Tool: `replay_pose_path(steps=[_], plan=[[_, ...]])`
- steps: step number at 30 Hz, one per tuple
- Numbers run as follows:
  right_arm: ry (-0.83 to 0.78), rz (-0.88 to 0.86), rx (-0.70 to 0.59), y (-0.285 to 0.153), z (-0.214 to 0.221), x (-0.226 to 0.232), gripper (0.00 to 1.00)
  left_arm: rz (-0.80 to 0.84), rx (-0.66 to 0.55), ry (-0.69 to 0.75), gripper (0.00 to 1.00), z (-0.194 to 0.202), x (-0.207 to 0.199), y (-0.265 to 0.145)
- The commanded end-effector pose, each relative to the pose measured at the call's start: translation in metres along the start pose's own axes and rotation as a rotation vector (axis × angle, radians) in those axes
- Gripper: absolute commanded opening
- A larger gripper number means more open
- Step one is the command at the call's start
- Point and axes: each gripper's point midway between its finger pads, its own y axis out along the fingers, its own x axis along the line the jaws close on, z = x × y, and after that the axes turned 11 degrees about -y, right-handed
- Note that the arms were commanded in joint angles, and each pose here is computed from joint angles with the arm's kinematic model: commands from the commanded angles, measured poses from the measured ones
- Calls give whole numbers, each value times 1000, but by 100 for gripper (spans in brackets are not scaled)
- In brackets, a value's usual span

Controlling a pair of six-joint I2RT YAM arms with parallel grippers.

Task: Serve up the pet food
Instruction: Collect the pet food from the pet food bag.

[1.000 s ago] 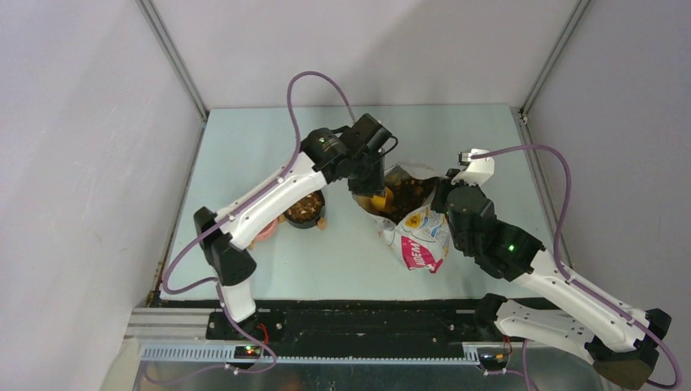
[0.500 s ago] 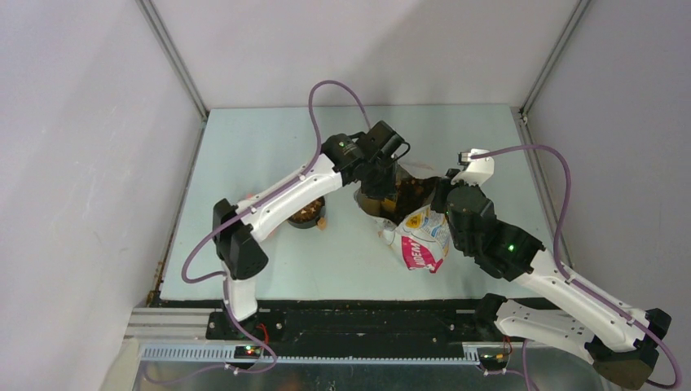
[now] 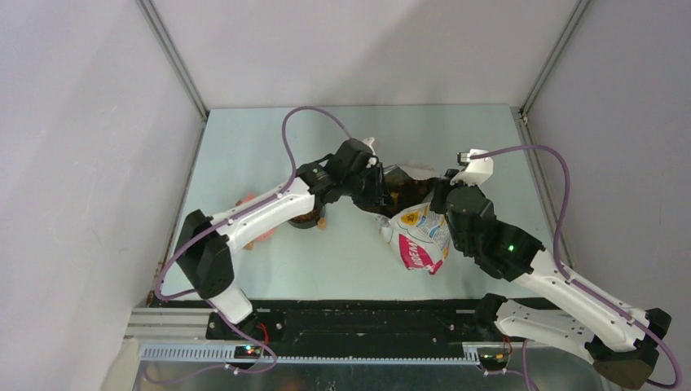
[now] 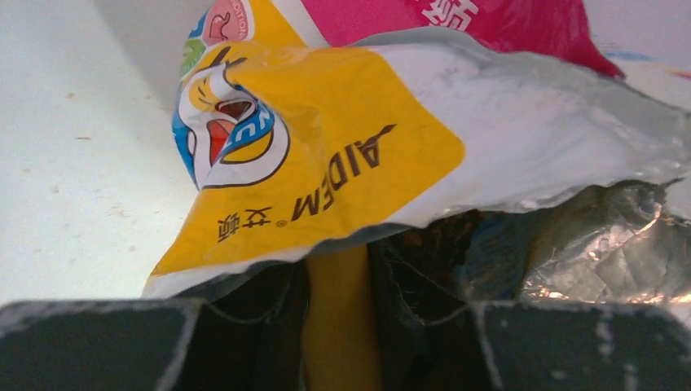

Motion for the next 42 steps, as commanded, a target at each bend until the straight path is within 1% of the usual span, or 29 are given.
replay_pose_path(steps=[1,2,4,14,26,35,42], plan=[[125,4,-107,-8,-38,-4,0,450,93,-85,0,11,-70,-16],[126,5,-107,-8,-38,-5,0,476,98,-109,0,11,-73,-19],[126,10,-107,-8,-38,-6,0,533,86,-105,0,10,-80,-27],[120,8,-106,-8,-37,-5,0,540,-22,-81,0,1,-78,-59],[118,15,-110,-8,-39,-7,0,446,-117,-81,0,1,-49,-82],[120,-2,-110,-9,-39,-4,0,502,-192,-115,0,-6,-36,-105],[120,1,-111,-9,-39,-5,0,482,-276,-121,0,-13,-16,-120]])
